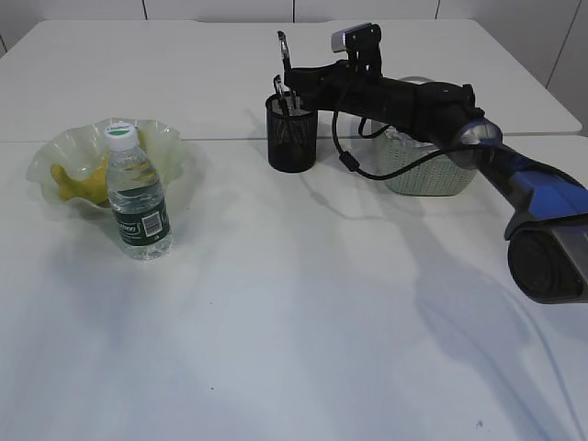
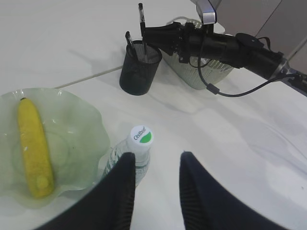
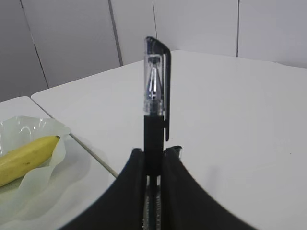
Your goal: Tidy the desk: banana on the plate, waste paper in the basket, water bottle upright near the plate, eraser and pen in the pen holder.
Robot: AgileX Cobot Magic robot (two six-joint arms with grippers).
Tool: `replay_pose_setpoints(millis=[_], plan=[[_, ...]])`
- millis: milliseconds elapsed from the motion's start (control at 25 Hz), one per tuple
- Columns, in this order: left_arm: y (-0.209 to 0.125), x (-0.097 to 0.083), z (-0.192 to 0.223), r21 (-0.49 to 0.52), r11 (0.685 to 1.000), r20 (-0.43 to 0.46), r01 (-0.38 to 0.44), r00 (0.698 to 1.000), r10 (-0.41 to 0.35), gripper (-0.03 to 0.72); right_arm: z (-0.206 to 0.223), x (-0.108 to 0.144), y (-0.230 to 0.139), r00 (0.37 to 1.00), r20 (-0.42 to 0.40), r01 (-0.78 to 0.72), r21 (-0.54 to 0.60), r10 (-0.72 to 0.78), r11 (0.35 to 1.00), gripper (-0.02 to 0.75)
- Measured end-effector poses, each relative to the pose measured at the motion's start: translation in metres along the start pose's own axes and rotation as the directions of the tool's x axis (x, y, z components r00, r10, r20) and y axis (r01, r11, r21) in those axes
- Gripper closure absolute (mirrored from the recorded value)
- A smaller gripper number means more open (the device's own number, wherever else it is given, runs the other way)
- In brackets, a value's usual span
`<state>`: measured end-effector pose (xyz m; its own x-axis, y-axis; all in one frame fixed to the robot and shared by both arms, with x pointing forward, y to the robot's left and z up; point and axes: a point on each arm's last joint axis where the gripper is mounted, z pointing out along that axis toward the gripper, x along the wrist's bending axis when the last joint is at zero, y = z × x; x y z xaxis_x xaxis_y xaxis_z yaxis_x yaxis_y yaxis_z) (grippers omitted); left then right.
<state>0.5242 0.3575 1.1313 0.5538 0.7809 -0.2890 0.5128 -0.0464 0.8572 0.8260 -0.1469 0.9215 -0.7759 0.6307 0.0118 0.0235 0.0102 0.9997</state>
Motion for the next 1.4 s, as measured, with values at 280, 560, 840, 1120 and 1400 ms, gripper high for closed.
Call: replay_pose_setpoints(millis=[280, 560, 840, 1120, 1400], plan=[[0.000, 0.000, 0.000, 0.000, 1.000, 0.000, 0.000, 1.000, 0.000, 0.473, 0.000, 0.000, -0.011, 1.000, -0.002, -0.018, 0.017, 0.018, 1.000, 0.629], [0.000, 0.000, 0.000, 0.000, 1.000, 0.000, 0.000, 1.000, 0.000, 0.473, 0.001, 0.000, -0.015, 1.000, -0.004, -0.022, 0.041, 0.022, 0.999, 0.513], [0.000, 0.000, 0.000, 0.000, 1.000, 0.000, 0.000, 1.000, 0.000, 0.473, 0.001, 0.001, -0.016, 1.000, -0.019, -0.020, 0.050, 0.021, 0.999, 0.491], [0.000, 0.001, 0.000, -0.002, 1.000, -0.006, 0.000, 1.000, 0.000, 0.473, -0.002, 0.005, 0.002, 0.992, -0.054, 0.121, 0.121, -0.115, 0.985, 0.491], [0.001, 0.003, 0.000, -0.011, 1.000, -0.030, 0.000, 1.000, 0.000, 0.473, -0.009, 0.009, 0.041, 0.977, -0.081, 0.212, 0.230, -0.198, 0.950, 0.491]])
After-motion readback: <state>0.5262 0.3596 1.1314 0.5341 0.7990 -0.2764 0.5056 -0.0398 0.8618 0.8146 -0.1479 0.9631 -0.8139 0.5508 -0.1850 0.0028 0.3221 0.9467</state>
